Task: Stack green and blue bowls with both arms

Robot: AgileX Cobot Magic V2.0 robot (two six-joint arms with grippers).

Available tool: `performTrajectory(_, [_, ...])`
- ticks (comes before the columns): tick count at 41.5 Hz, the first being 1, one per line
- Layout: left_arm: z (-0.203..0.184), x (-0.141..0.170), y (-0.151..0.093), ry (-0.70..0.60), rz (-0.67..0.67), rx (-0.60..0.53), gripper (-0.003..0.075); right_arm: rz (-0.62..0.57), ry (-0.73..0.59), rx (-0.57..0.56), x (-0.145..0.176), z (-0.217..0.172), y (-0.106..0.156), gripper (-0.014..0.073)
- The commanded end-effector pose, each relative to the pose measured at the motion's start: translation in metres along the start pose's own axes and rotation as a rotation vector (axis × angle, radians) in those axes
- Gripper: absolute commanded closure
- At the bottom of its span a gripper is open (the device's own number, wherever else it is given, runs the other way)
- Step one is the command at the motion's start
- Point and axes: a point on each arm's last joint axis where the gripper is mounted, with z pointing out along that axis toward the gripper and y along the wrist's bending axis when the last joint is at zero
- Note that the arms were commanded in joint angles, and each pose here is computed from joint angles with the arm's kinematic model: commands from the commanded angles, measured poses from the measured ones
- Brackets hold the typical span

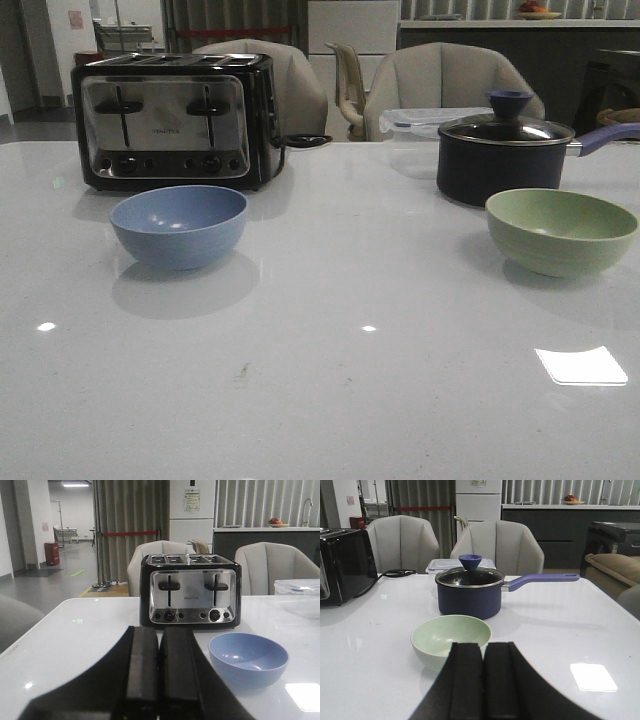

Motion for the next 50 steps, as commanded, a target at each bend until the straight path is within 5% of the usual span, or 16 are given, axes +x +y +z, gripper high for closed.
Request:
performTrajectory(1, [-0.002,-0.007,0.001,-0.097,-0.004,-0.007,0.0622,-0.016,-0.117,-0.001,-0.012,-0.002,0.0,0.0556])
performTrajectory(33, [-0.002,-0.01,0.001,-0.118,-0.004,-0.008,0.0622,-0.016,-0.176,-0.005,-0.018,-0.003,0.001,0.0556])
performTrajectory(50, [-0.022,-0.122,-0.001,-0.319,-0.003,0.004,0.0622,-0.06,-0.218,0.01,-0.119,-0.017,0.004,0.0556])
